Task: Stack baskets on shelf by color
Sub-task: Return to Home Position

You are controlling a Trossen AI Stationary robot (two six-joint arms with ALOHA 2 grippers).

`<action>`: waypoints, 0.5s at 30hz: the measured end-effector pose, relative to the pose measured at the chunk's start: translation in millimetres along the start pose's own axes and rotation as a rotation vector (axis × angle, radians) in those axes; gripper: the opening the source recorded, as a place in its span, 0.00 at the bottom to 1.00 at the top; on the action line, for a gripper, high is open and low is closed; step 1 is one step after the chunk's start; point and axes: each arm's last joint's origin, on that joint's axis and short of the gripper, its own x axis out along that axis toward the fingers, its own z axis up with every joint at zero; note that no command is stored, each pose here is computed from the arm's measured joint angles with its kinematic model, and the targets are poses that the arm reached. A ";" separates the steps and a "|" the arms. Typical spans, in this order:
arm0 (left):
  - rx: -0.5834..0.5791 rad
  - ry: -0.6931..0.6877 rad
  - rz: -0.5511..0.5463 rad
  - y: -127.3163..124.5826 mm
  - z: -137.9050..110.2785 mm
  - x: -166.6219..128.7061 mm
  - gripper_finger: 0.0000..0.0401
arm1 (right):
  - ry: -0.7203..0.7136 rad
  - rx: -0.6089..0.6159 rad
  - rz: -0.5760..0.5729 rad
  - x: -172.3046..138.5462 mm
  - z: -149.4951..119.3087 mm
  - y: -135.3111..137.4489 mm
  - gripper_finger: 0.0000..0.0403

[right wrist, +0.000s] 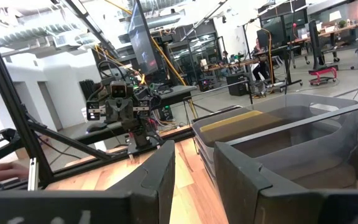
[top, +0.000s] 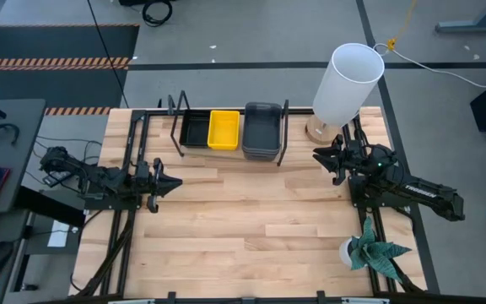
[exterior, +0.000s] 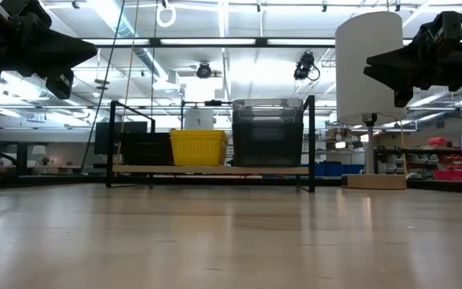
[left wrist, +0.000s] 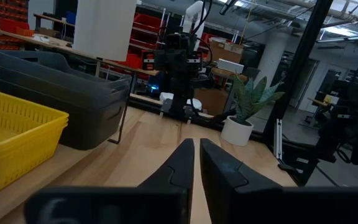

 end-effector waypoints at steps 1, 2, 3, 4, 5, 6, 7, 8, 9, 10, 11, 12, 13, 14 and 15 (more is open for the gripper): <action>0.000 0.000 0.000 0.0 0.0 0.0 0.08 | 0.000 0.000 0.000 0.0 0.0 0.0 0.29; 0.000 0.000 0.000 0.0 0.0 0.0 0.07 | 0.000 0.000 0.000 0.0 0.0 0.0 0.29; 0.000 0.000 0.000 0.0 0.0 0.0 0.07 | 0.000 0.000 0.000 0.0 0.0 0.0 0.29; 0.000 0.000 0.000 0.0 0.0 0.0 0.07 | 0.000 0.000 0.000 0.0 0.0 0.0 0.29; 0.000 0.000 0.000 0.0 0.0 0.0 0.07 | 0.000 0.000 0.000 0.0 0.0 0.0 0.29; 0.000 0.000 0.000 0.0 0.0 0.0 0.06 | 0.000 0.000 0.000 0.0 0.0 0.0 0.29; 0.000 0.000 0.000 0.0 0.0 0.0 0.06 | 0.000 0.000 0.000 0.0 0.0 0.0 0.29; 0.000 0.000 0.000 0.0 0.0 0.0 0.06 | 0.000 0.000 0.000 0.0 0.0 0.0 0.29; 0.000 0.000 0.000 0.0 0.0 0.0 0.07 | 0.000 0.000 0.000 0.0 0.0 0.0 0.29; 0.000 0.000 0.000 0.0 0.0 0.0 0.07 | 0.000 0.000 0.000 0.0 0.0 0.0 0.29; 0.000 0.000 0.000 0.0 0.0 0.0 0.07 | 0.000 0.000 0.000 0.0 0.0 0.0 0.29; 0.000 0.000 0.000 0.0 0.0 0.0 0.08 | 0.000 0.000 0.000 0.0 0.0 0.0 0.29; 0.000 0.000 0.000 0.0 0.0 0.0 0.08 | 0.000 0.000 0.000 0.0 0.0 0.0 0.29; 0.000 0.000 0.000 0.0 0.0 0.0 0.08 | 0.000 0.000 0.000 0.0 0.0 0.0 0.29; 0.000 0.000 0.000 0.0 0.0 0.0 0.09 | 0.000 0.000 0.000 0.0 0.0 0.0 0.29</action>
